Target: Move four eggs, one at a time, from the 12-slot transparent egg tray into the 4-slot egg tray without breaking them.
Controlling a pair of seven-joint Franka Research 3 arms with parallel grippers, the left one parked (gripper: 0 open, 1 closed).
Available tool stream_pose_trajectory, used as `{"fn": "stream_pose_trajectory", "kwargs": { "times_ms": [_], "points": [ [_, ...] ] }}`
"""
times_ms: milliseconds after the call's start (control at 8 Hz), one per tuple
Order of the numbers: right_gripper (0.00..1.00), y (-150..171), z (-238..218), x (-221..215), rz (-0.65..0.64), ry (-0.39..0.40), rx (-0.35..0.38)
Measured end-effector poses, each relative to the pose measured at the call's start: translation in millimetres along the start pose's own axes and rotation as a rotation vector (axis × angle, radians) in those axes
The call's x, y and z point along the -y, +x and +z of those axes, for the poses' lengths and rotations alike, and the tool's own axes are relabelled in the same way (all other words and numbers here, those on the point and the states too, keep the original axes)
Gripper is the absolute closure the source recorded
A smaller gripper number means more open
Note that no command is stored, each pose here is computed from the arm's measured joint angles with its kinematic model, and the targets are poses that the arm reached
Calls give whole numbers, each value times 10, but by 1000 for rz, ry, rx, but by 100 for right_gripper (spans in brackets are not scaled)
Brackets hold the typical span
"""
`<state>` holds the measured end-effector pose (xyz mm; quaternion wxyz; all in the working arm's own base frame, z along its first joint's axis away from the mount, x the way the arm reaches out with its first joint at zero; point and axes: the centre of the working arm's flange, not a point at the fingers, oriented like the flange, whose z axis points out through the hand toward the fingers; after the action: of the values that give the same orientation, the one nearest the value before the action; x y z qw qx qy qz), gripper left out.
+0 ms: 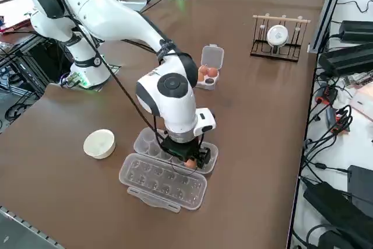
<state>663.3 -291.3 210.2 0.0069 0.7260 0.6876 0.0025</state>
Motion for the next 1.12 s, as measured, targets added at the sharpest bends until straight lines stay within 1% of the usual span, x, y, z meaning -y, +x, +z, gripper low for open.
{"fn": "stream_pose_trajectory", "kwargs": {
  "times_ms": [125, 250, 500, 750, 875, 1125],
  "points": [
    [31, -19, -44, -9, -14, -5, 2],
    [42, -27, -74, -13, -10, -5, 0],
    [42, -31, -72, -10, -1, -7, -7],
    [42, -61, -108, -1, 27, -9, -35],
    [42, -57, -191, -18, 32, -7, -44],
    [42, -9, -583, -59, 55, -10, -55]
  ]
}}
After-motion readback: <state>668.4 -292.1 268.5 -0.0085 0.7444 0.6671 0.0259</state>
